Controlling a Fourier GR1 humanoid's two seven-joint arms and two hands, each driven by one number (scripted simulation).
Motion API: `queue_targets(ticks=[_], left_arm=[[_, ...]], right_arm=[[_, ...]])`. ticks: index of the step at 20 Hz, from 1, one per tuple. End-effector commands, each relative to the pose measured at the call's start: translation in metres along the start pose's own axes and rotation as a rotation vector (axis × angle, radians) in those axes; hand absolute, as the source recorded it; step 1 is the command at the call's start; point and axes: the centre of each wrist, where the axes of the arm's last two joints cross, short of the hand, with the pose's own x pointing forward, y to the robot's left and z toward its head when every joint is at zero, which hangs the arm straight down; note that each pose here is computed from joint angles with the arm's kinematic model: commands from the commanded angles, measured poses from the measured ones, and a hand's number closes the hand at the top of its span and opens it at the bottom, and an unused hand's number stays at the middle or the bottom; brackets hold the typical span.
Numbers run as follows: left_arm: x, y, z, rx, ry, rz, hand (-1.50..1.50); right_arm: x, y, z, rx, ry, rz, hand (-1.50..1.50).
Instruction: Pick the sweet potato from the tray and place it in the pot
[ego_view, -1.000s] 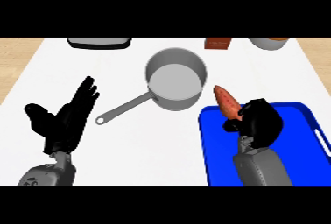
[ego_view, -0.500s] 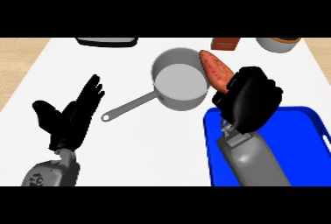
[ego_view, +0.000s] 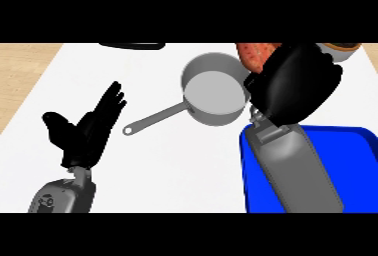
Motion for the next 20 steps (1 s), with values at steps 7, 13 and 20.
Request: queue_targets(ticks=[7,13,20], left_arm=[[0.002,-0.015,-0.006,-0.035,-0.015,-0.001,0.0],[0.009,-0.018,-0.011,-0.052,-0.041,-0.006,0.0],[0.01,-0.017,-0.013,-0.056,-0.045,0.011,0.0]], right_arm=[[0.029,-0.013,-0.044,0.036,0.347,0.096,1.5],[0.027,0.016,-0.056,0.183,0.387,0.128,1.5],[0.003,0.02,-0.084,0.224,0.553,-0.104,-1.5]])
